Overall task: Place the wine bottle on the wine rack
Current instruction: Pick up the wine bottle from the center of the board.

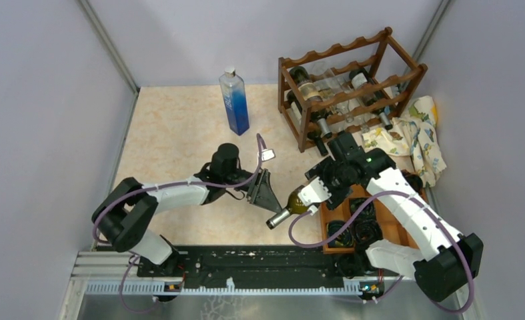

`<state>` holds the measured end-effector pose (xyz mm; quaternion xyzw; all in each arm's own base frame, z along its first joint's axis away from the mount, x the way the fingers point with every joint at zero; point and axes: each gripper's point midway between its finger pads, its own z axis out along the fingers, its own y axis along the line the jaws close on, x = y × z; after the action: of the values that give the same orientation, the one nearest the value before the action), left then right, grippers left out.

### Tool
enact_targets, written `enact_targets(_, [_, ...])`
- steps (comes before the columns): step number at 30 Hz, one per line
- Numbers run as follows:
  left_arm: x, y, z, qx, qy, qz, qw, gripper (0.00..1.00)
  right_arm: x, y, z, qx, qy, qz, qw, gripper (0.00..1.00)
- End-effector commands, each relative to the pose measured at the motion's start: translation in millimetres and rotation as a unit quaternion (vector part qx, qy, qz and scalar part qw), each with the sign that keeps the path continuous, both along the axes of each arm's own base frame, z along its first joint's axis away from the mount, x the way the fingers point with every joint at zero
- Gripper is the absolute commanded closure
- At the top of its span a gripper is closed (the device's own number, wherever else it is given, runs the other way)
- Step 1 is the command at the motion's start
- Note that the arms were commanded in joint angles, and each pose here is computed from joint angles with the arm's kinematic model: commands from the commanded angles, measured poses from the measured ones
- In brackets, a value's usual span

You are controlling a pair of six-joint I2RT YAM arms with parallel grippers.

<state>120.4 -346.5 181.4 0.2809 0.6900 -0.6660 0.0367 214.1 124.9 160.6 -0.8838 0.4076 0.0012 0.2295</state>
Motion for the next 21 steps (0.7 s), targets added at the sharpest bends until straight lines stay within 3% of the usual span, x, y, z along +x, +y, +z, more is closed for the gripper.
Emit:
enact_targets(1, [-8.7, -10.4, 23.0, -0.06, -0.026, -0.044, 0.997, 0.13, 9.0, 17.0, 27.2, 0.033, -0.039, 0.035, 0.998, 1.0])
enact_targets(11, [-29.3, -35.8, -3.6, -0.025, -0.006, -0.081, 0.996, 0.32, 14.0, 20.4, 34.9, 0.039, -0.046, 0.034, 0.998, 1.0])
enact_targets(13, [-31.3, -38.4, -3.8, -0.023, -0.007, -0.087, 0.996, 0.45, 14.3, 19.4, 33.7, 0.036, -0.046, 0.033, 0.998, 1.0])
enact_targets(16, [-33.5, -37.9, -1.9, -0.024, -0.003, -0.104, 0.994, 0.78, 15.5, 16.3, 32.5, 0.028, -0.049, 0.029, 0.998, 0.99])
enact_targets(18, [-34.6, -37.4, -1.0, -0.024, 0.002, -0.112, 0.993, 0.95, 16.6, 13.8, 32.9, 0.023, -0.053, 0.024, 0.998, 0.92])
enact_targets(21, [-34.6, -37.5, 3.7, -0.034, 0.001, -0.106, 0.994, 1.0, 19.5, 12.3, 38.0, 0.034, -0.052, -0.012, 0.998, 0.66])
